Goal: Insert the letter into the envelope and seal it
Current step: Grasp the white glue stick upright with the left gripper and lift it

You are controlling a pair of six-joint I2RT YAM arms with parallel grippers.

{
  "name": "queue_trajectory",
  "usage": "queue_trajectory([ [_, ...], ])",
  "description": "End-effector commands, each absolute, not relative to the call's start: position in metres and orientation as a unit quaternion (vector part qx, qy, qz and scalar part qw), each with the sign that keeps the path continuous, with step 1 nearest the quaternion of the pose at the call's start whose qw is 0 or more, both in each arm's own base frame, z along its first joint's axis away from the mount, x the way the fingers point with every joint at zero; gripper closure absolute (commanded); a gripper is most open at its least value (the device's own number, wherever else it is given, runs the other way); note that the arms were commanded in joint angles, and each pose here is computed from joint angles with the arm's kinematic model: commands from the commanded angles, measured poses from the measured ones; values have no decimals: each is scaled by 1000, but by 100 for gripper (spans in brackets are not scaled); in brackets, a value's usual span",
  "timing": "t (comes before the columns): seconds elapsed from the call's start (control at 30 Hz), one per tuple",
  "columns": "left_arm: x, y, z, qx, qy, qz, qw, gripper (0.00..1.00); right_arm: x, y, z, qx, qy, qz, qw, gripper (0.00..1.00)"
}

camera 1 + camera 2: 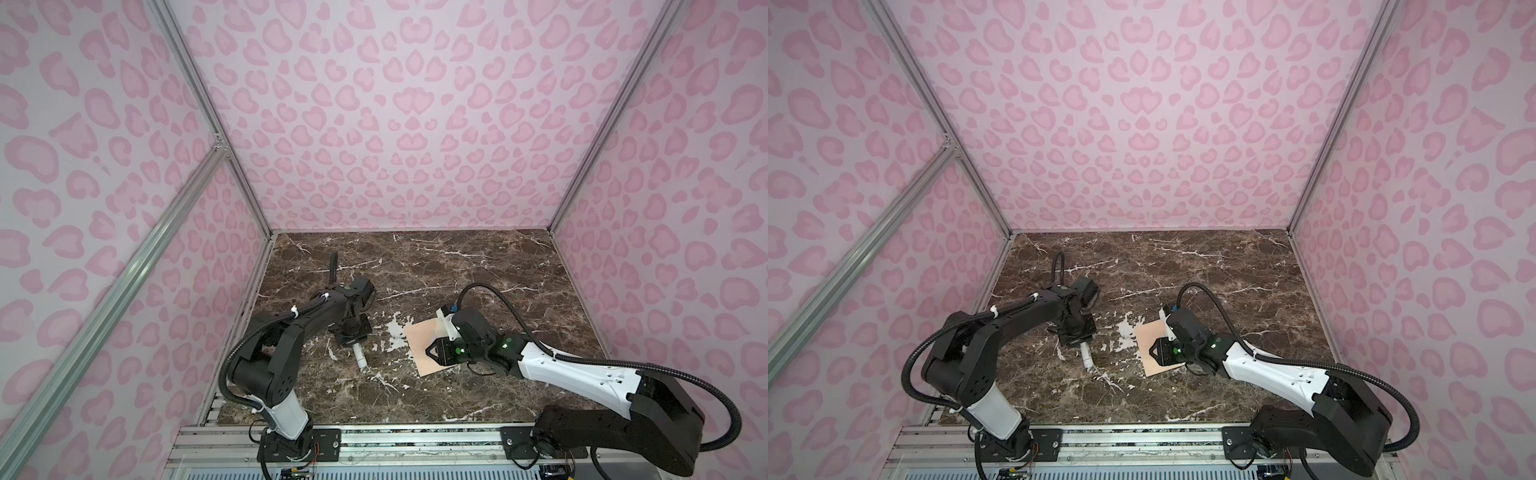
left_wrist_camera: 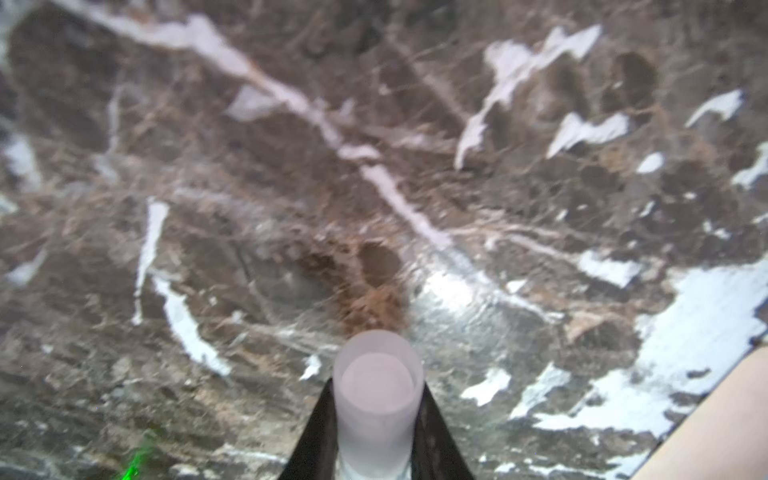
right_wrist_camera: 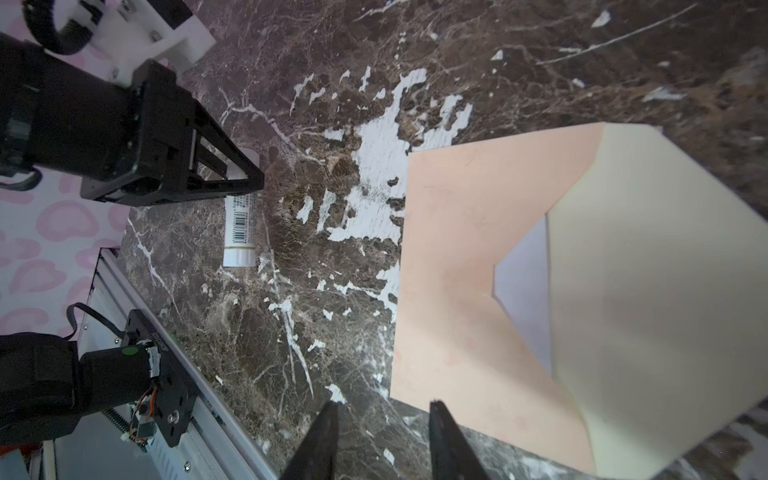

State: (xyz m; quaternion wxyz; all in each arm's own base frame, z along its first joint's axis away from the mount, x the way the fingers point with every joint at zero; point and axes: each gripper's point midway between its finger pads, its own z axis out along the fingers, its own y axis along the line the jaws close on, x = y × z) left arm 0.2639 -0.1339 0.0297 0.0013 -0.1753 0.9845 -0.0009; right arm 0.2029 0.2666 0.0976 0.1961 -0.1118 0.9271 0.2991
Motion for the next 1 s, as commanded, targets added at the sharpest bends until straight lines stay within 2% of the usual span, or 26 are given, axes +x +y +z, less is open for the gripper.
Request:
queue_trajectory([
  [0.0, 258, -132, 26, -151, 988, 36, -18, 84, 201, 258, 94, -104, 933, 283, 197, 61],
  [0.1, 255, -133, 23, -134, 989, 61, -22, 79, 201, 256, 93, -101, 934, 280, 198, 61],
  [0.3, 237, -138, 18, -110, 990, 82, -33, 48, 201, 255, 89, -97, 936, 276, 193, 61],
  [0.4, 231, -139, 21, -105, 991, 82, -31, 40, 201, 255, 89, -97, 937, 275, 193, 61],
  [0.53, 221, -143, 26, -99, 992, 70, -29, 40, 201, 254, 86, -96, 939, 271, 190, 61],
  [0.97, 224, -161, 12, -79, 995, 41, -41, 54, 201, 252, 86, -95, 940, 266, 190, 61],
])
